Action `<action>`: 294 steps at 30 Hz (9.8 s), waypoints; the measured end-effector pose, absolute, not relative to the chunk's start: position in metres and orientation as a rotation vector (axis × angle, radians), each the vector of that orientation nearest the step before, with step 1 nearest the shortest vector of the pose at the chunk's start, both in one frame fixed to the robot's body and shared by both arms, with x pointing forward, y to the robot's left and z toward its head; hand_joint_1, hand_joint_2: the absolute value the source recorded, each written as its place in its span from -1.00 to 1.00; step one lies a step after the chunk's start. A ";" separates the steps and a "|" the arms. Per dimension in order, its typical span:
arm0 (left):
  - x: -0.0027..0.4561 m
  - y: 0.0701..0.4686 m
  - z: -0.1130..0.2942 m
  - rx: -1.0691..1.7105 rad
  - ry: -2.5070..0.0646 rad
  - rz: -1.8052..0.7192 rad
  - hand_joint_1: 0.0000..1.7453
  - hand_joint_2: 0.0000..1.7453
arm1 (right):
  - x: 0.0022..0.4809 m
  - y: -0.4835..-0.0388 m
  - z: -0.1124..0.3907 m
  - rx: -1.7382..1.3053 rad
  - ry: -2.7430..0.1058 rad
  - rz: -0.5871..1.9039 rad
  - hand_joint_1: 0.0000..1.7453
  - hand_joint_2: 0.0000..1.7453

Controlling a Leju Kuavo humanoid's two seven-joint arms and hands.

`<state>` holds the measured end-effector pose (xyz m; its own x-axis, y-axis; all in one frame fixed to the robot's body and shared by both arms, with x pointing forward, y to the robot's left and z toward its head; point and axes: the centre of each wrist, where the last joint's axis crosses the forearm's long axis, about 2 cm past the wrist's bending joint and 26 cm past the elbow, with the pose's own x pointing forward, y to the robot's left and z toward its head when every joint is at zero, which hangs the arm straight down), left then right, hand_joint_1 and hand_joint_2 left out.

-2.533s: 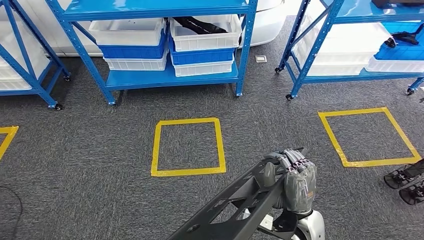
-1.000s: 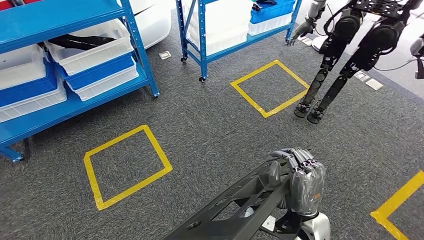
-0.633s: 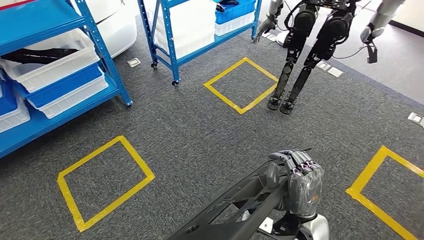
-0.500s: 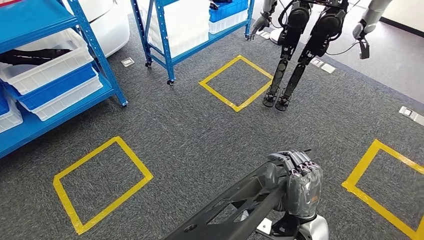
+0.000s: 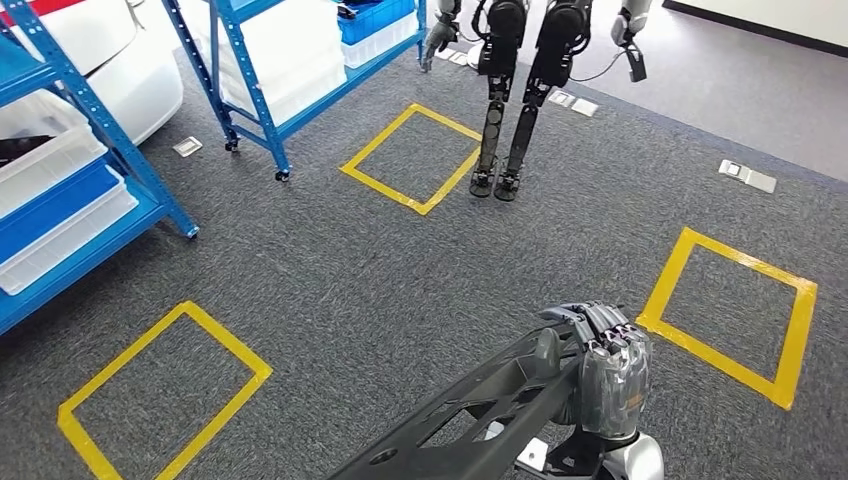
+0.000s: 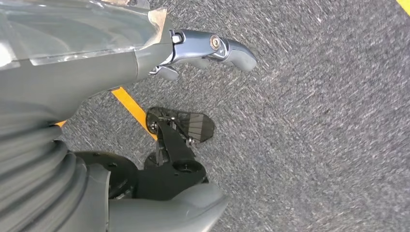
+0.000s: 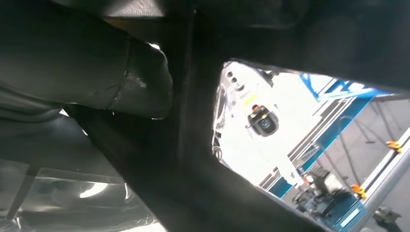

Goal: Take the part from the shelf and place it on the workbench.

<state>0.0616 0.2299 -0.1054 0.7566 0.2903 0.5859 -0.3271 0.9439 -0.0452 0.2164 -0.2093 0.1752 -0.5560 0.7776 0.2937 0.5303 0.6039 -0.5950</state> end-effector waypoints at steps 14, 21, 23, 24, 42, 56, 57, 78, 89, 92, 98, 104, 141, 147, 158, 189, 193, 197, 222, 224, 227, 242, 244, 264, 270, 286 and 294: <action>0.059 0.230 -0.106 0.060 -0.627 0.337 -1.00 1.00 | 0.215 -0.209 0.176 -1.038 -2.289 0.601 1.00 -1.00; 0.059 0.229 -0.106 0.045 -0.648 0.335 -1.00 1.00 | 0.213 -0.210 0.176 -1.045 -2.285 0.603 1.00 -1.00; 0.059 0.229 -0.106 0.045 -0.651 0.334 -1.00 1.00 | 0.213 -0.210 0.176 -1.048 -2.283 0.604 1.00 -1.00; 0.060 0.230 -0.106 0.045 -0.652 0.333 -1.00 1.00 | 0.213 -0.211 0.176 -1.050 -2.282 0.604 1.00 -1.00; 0.058 0.235 -0.107 0.038 -0.646 0.362 -1.00 1.00 | 0.216 -0.209 0.178 -1.054 -2.271 0.624 1.00 -1.00; 0.060 0.238 -0.107 0.053 -0.651 0.372 -1.00 1.00 | 0.219 -0.208 0.171 -1.024 -2.257 0.619 1.00 -1.00; 0.060 0.238 -0.107 0.054 -0.650 0.371 -1.00 1.00 | 0.220 -0.207 0.171 -1.023 -2.259 0.619 1.00 -1.00; 0.060 0.240 -0.107 0.059 -0.640 0.373 -1.00 1.00 | 0.222 -0.207 0.170 -1.030 -2.269 0.613 1.00 -1.00; 0.060 0.241 -0.107 0.069 -0.639 0.374 -1.00 1.00 | 0.224 -0.207 0.170 -1.021 -2.288 0.604 1.00 -1.00; 0.062 0.240 -0.106 0.067 -0.643 0.374 -1.00 1.00 | 0.224 -0.207 0.171 -1.025 -2.291 0.601 1.00 -1.00; 0.058 0.240 -0.107 0.069 -0.636 0.371 -1.00 1.00 | 0.225 -0.207 0.171 -1.027 -2.293 0.597 1.00 -1.00; 0.059 0.241 -0.107 0.069 -0.638 0.367 -1.00 1.00 | 0.227 -0.207 0.173 -1.033 -2.299 0.596 1.00 -1.00; 0.064 0.233 -0.106 -0.014 -0.697 0.331 -1.00 1.00 | 0.281 -0.255 0.195 -1.535 -2.050 0.841 1.00 -1.00; 0.067 0.231 -0.105 -0.033 -0.705 0.324 -1.00 1.00 | 0.306 -0.283 0.195 -1.650 -1.928 0.922 1.00 -1.00; 0.072 0.230 -0.104 -0.057 -0.704 0.318 -1.00 1.00 | 0.333 -0.302 0.192 -1.712 -1.816 0.987 1.00 -1.00; 0.081 0.232 -0.102 -0.112 -0.718 0.295 -1.00 1.00 | 0.422 -0.326 0.237 -1.835 -1.487 1.143 1.00 -1.00; 0.081 0.231 -0.102 -0.126 -0.712 0.291 -1.00 1.00 | 0.440 -0.333 0.260 -1.864 -1.450 1.156 1.00 -1.00; 0.082 0.230 -0.102 -0.140 -0.716 0.291 -1.00 1.00 | 0.453 -0.342 0.280 -1.893 -1.411 1.163 1.00 -1.00; 0.083 0.232 -0.102 -0.163 -0.718 0.291 -1.00 1.00 | 0.477 -0.377 0.319 -1.972 -1.270 1.269 1.00 -1.00; 0.083 0.234 -0.102 -0.161 -0.719 0.289 -1.00 1.00 | 0.477 -0.379 0.320 -1.977 -1.263 1.271 1.00 -1.00; 0.084 0.235 -0.102 -0.161 -0.721 0.288 -1.00 1.00 | 0.477 -0.383 0.320 -1.982 -1.250 1.278 1.00 -1.00; 0.088 0.234 -0.101 -0.164 -0.722 0.290 -1.00 1.00 | 0.474 -0.400 0.309 -1.996 -1.190 1.308 1.00 -1.00; 0.088 0.234 -0.101 -0.164 -0.723 0.290 -1.00 1.00 | 0.474 -0.400 0.308 -1.995 -1.187 1.311 1.00 -1.00; 0.091 0.235 -0.101 -0.165 -0.716 0.288 -1.00 1.00 | 0.472 -0.411 0.306 -2.009 -1.165 1.315 1.00 -1.00; 0.091 0.233 -0.101 -0.169 -0.715 0.288 -1.00 1.00 | 0.471 -0.414 0.302 -2.002 -1.150 1.323 1.00 -1.00; 0.093 0.237 -0.101 -0.165 -0.721 0.293 -1.00 1.00 | 0.473 -0.417 0.310 -2.002 -1.161 1.345 1.00 -1.00; 0.091 0.237 -0.101 -0.167 -0.728 0.306 -1.00 1.00 | 0.476 -0.413 0.315 -2.001 -1.168 1.341 1.00 -1.00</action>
<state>0.0906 0.2373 -0.1011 0.7050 0.3311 0.6272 -0.2163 0.9426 -0.2544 0.4759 -0.4133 0.3149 0.1644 0.8422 -0.5134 0.3934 -0.5333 -0.7489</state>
